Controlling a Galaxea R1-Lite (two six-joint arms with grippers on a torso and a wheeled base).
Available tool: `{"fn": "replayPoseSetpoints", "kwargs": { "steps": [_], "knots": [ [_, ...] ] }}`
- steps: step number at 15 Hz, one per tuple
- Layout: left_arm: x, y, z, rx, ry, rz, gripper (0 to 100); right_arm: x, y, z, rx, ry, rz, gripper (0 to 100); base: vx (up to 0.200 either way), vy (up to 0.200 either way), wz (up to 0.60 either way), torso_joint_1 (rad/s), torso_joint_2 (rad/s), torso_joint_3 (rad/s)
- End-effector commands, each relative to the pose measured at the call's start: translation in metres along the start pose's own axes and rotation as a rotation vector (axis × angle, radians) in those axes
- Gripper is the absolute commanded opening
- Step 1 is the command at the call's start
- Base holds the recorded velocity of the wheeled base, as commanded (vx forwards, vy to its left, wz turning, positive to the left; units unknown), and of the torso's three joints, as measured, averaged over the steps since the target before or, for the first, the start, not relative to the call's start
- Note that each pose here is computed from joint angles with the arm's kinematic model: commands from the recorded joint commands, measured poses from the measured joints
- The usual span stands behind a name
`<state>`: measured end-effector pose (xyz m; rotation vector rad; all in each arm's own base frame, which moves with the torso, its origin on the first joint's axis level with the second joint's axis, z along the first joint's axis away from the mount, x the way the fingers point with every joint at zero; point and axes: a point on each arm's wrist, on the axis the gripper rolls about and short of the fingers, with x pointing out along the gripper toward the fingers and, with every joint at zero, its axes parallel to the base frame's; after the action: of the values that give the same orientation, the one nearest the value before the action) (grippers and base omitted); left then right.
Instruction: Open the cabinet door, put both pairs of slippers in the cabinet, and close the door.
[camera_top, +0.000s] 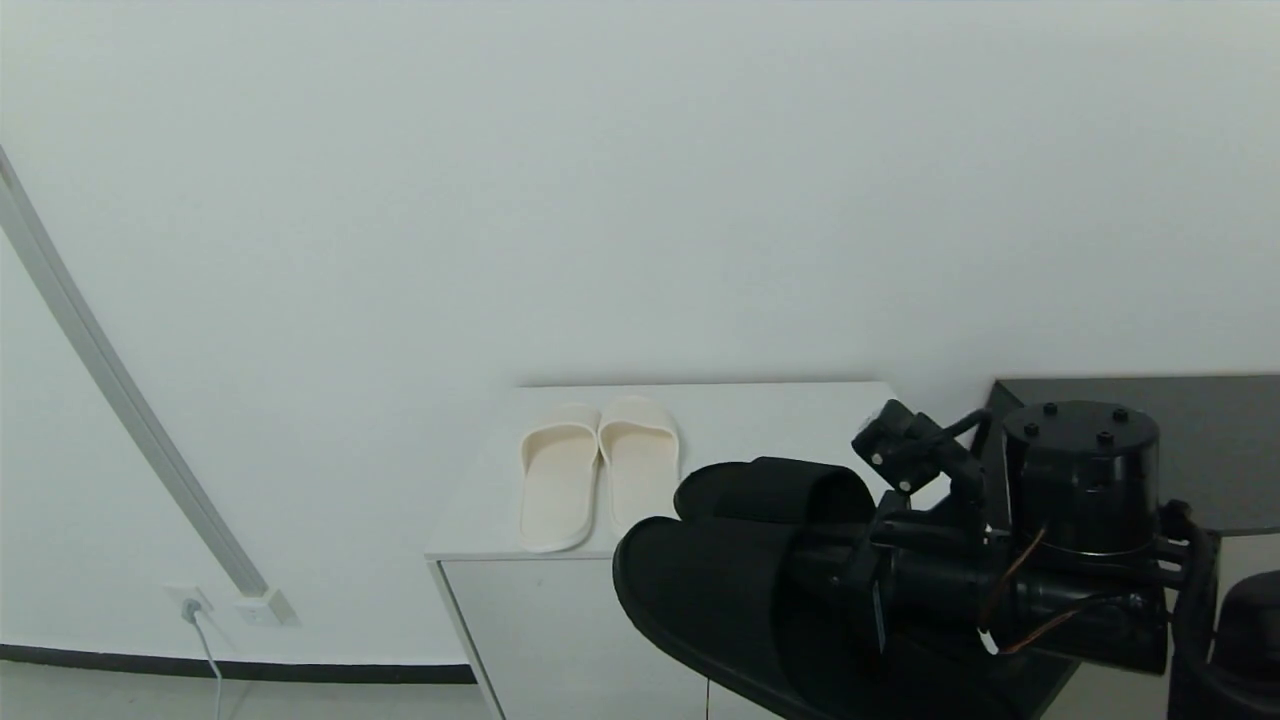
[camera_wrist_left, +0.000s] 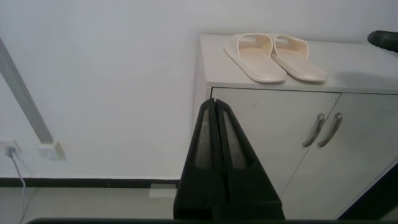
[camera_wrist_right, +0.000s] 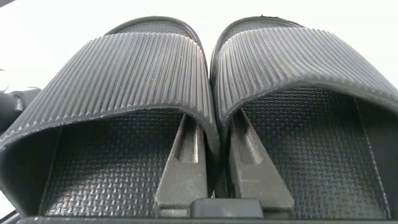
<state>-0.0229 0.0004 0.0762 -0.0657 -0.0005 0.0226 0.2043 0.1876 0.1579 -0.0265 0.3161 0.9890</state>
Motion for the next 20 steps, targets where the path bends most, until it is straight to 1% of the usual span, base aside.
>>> {"fn": "replayPoseSetpoints", "kwargs": {
  "steps": [1,4,10,20],
  "knots": [
    [0.0,0.0,0.0,0.0,0.0,0.0,0,-0.011,0.0037,0.0053,-0.009,-0.029,0.003,0,0.0,0.0,0.0,0.0,0.0,0.0],
    [0.0,0.0,0.0,0.0,0.0,0.0,0,-0.0113,0.0037,0.0038,-0.009,-0.025,0.003,0,0.0,0.0,0.0,0.0,0.0,0.0],
    [0.0,0.0,0.0,-0.002,0.0,0.0,0,-0.0101,0.0028,0.0021,-0.009,-0.017,0.001,0,-0.2,0.0,0.0,0.002,0.0,0.005],
    [0.0,0.0,0.0001,-0.005,-0.002,0.0,0,-0.0095,0.0025,-0.0006,-0.008,-0.007,-0.001,0,0.0,0.0,0.0,0.0,0.0,0.0]
  ]
}}
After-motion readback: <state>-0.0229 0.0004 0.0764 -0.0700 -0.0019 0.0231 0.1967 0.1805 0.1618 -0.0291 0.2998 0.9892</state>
